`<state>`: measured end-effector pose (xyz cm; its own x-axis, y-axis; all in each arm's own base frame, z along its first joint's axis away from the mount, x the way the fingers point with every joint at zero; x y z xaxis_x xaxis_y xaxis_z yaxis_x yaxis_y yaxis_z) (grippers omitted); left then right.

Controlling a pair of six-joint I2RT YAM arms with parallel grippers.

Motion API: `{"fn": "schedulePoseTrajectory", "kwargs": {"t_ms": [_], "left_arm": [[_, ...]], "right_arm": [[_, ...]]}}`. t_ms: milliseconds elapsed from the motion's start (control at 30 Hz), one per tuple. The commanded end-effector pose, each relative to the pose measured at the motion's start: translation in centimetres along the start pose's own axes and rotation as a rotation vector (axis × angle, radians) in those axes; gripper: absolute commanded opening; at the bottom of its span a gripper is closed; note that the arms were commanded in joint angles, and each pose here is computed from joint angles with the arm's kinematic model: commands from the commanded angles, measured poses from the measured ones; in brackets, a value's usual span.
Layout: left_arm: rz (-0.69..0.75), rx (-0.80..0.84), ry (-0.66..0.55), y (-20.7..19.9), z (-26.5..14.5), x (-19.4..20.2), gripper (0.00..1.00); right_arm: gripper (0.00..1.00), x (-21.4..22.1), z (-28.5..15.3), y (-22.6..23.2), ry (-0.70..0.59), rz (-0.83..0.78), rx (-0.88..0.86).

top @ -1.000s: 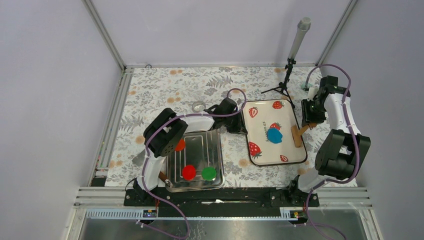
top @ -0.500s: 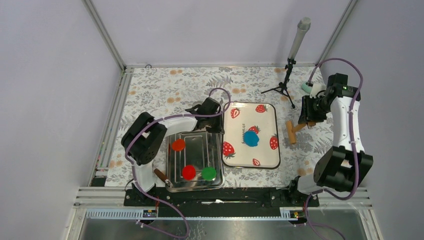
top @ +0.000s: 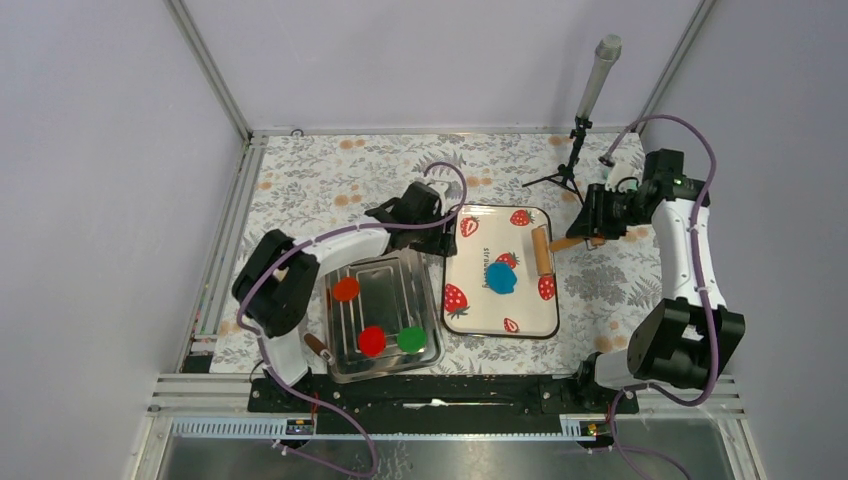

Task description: Roll out the dumpling wrappers from the dough

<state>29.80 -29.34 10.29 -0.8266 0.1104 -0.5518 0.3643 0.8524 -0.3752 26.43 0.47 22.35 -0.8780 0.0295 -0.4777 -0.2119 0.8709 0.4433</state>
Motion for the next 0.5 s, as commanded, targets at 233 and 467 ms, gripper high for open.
{"fn": "schedulePoseTrajectory", "kwargs": {"t_ms": [233, 467], "left_arm": [[-0.013, -0.071, 0.098, 1.6, 3.9, 0.9, 0.51], [-0.082, -0.033, 0.164, 1.7, 4.9, 3.3, 0.26]], "right_arm": [[0.00, -0.8, 6.6, 4.0, 0.022, 0.077, -0.240], [0.00, 1.7, 9.8, 2.6, 0.127, 0.125, -0.201]]}}
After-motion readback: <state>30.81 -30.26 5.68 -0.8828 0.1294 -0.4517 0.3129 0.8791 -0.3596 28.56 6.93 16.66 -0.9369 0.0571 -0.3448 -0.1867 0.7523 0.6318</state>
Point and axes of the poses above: each gripper's point midway between its finger pads, its own z axis out along the fingers, its own y axis along the line the jaws close on, x = y × z, the point moved 4 cm from there along -z, back along the fingers, and after that the axes turned 2 degrees about -z, right-handed, at the moved point
